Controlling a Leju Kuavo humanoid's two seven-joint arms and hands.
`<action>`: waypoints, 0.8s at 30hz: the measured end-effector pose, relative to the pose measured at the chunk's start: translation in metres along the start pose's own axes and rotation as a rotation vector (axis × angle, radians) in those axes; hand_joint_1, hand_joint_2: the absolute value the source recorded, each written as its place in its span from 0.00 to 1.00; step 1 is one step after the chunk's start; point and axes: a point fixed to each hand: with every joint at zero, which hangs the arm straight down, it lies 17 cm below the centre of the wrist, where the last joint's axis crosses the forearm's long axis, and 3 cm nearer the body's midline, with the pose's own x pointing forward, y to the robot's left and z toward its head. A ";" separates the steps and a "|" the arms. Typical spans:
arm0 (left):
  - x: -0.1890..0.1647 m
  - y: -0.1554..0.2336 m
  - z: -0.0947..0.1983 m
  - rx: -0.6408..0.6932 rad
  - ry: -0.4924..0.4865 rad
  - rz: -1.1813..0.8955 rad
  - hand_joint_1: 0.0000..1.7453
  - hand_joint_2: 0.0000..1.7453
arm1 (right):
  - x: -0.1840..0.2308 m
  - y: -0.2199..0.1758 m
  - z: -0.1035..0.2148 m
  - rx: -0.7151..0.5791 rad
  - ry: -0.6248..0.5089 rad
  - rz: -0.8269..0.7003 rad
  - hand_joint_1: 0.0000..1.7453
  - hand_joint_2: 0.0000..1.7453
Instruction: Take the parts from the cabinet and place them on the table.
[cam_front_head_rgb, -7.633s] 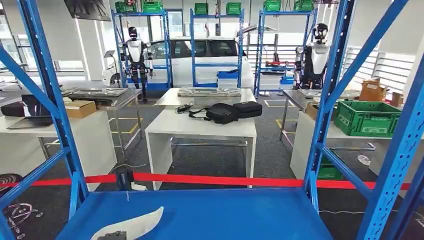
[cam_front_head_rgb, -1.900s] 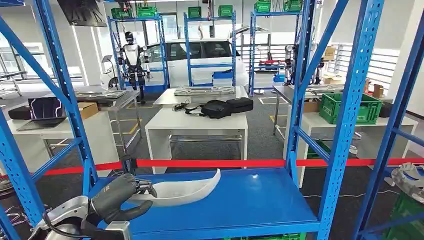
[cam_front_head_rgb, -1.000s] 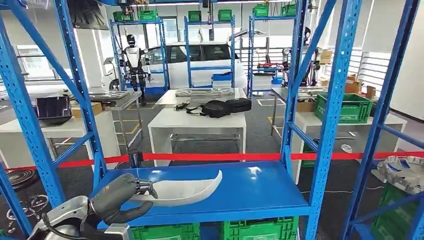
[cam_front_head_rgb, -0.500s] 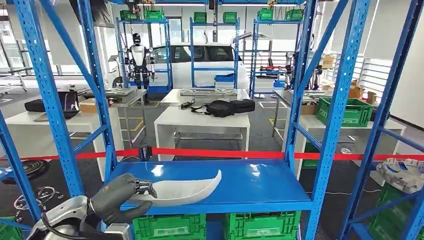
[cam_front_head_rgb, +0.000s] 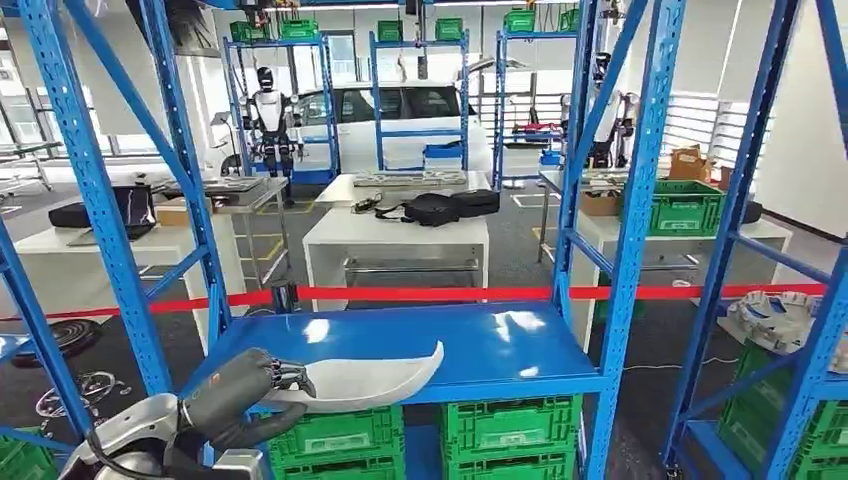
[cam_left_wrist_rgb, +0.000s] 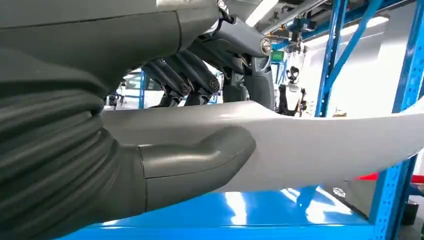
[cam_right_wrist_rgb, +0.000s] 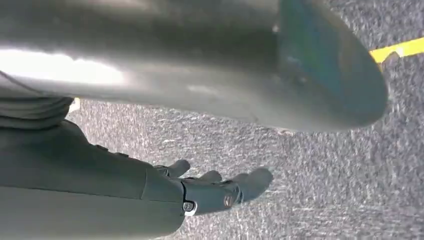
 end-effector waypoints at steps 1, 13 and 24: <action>-0.001 -0.002 0.000 -0.002 0.002 0.002 1.00 1.00 | 0.000 0.000 0.000 0.000 0.000 0.000 0.00 0.00; -0.001 -0.004 0.000 -0.006 0.003 0.001 1.00 1.00 | -0.001 0.000 0.000 0.000 0.001 0.000 0.00 0.00; 0.001 -0.019 0.002 -0.015 -0.002 0.010 1.00 1.00 | 0.001 0.000 0.000 -0.001 -0.003 0.003 0.00 0.00</action>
